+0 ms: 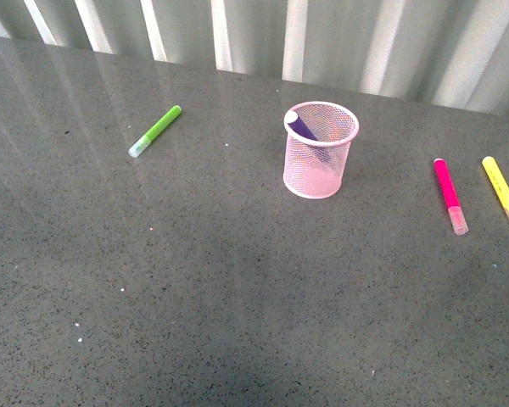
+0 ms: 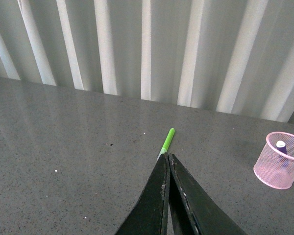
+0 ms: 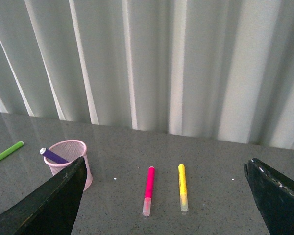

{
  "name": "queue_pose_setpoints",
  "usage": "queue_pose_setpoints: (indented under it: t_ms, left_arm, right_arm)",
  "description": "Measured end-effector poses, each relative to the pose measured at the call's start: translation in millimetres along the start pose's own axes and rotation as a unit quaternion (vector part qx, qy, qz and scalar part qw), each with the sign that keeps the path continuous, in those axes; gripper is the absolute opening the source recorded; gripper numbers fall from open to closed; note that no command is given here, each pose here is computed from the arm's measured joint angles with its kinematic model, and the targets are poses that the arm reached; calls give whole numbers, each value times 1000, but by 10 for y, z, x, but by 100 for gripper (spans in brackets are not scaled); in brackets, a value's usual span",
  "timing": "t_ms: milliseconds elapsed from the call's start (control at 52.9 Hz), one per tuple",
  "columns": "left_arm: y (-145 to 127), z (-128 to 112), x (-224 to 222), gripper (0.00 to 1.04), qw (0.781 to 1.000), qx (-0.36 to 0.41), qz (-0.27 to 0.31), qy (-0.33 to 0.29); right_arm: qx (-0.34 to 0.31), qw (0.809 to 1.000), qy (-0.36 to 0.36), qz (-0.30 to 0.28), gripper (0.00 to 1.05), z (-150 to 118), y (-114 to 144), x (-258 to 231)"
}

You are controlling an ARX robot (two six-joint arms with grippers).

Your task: Insert purple and pink pens into pink cup

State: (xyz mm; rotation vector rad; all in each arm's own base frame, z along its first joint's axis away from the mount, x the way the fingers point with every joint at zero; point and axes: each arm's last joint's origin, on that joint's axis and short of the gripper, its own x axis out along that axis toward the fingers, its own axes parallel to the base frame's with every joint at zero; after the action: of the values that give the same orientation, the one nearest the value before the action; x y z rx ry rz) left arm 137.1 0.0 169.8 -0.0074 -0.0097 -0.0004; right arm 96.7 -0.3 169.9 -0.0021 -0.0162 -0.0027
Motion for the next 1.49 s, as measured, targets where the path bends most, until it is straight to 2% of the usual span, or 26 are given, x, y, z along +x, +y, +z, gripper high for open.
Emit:
queue_pose_setpoints:
  t_ms: [1040, 1494]
  left_arm:
    - [0, 8, -398, 4, 1000, 0, 0, -2]
    - [0, 12, -405, 4, 1000, 0, 0, -5]
  right_arm:
    - [0, 1000, 0, 0, 98, 0, 0, 0]
    - [0, 1000, 0, 0, 98, 0, 0, 0]
